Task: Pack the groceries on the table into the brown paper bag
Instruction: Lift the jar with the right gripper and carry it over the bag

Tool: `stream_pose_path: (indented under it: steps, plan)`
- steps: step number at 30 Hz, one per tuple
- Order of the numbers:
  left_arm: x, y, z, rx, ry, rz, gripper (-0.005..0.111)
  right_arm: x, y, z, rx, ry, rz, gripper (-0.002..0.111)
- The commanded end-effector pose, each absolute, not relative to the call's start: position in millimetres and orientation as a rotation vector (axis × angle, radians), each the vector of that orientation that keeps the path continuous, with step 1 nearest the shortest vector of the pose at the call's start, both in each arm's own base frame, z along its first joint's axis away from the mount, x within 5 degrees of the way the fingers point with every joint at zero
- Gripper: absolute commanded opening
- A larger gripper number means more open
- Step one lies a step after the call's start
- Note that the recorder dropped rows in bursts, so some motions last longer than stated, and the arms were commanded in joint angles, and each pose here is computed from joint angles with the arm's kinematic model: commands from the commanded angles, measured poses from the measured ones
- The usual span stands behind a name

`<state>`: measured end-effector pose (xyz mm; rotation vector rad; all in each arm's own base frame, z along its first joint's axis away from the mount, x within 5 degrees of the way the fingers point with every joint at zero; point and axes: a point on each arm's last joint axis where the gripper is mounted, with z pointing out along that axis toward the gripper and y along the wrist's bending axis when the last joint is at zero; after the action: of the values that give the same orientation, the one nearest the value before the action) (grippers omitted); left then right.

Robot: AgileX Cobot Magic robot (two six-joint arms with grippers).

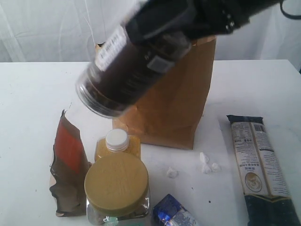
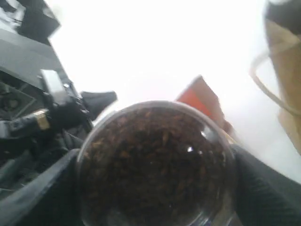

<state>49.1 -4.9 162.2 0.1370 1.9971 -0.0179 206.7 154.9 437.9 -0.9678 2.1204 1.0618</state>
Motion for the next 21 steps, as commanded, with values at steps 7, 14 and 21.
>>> stream_pose_path:
  steps: [7,14,21]
  plan:
    - [49,-5,160,0.135,2.001,-0.029,0.000,246,141,511,-0.394,1.539,0.873,0.036]
    - [49,-5,160,0.135,2.001,-0.029,0.000,294,143,490,-0.327,1.494,0.638,0.036]
    - [49,-5,160,0.135,2.001,-0.029,0.000,340,158,444,-0.459,1.560,0.446,0.036]
